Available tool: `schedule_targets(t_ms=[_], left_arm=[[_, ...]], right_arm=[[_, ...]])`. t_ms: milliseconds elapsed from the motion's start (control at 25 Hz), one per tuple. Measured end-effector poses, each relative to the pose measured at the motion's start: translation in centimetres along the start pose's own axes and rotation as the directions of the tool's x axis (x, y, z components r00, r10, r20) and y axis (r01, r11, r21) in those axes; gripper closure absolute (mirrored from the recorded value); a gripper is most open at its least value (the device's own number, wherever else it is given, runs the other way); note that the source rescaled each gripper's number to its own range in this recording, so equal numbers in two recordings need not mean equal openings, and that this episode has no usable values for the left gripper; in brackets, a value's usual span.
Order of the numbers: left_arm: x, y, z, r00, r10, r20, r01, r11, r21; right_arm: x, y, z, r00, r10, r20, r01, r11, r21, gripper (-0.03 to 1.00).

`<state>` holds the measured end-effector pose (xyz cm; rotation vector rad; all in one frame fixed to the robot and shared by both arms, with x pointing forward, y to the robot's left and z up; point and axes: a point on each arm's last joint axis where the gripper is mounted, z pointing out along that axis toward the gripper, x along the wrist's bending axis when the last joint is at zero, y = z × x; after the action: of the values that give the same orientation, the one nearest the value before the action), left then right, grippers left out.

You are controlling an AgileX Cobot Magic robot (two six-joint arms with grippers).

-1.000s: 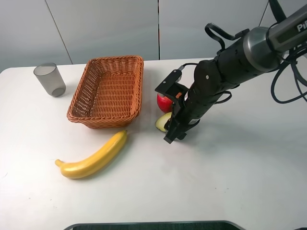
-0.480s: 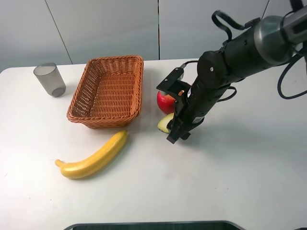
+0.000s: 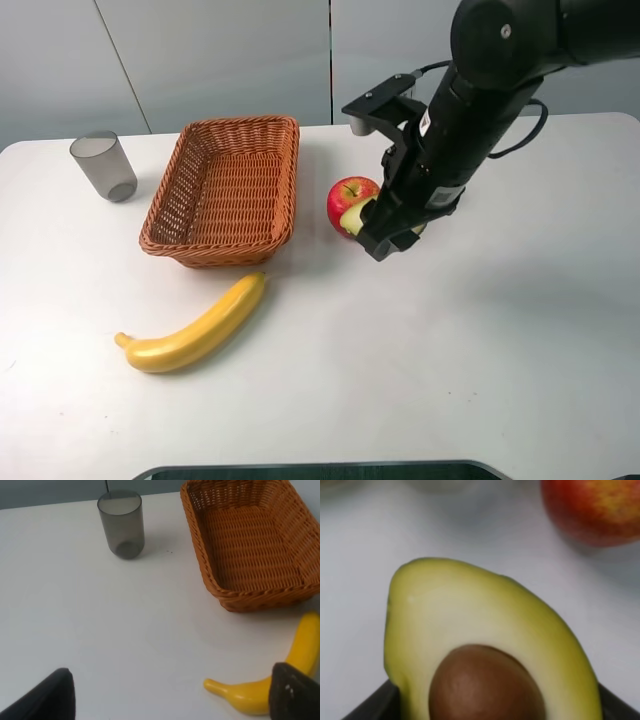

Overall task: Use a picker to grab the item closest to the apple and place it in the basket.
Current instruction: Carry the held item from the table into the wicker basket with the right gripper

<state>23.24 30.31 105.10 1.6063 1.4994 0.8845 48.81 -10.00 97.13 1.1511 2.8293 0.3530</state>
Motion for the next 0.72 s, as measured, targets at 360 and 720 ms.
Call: schedule_targets(t_ms=[360, 720], left_arm=[[0.0, 0.0, 0.0, 1.000, 0.004, 0.000, -0.004, 1.000, 0.000], [0.0, 0.0, 0.0, 1.000, 0.002, 0.000, -0.002, 1.000, 0.000]], right_arm=[[3.6, 6.4, -2.9, 0.999, -0.048, 0.011, 0.049, 0.997, -0.058, 0.94], [7.6, 12.9, 0.3, 0.995, -0.102, 0.016, 0.103, 0.985, -0.138, 0.94]])
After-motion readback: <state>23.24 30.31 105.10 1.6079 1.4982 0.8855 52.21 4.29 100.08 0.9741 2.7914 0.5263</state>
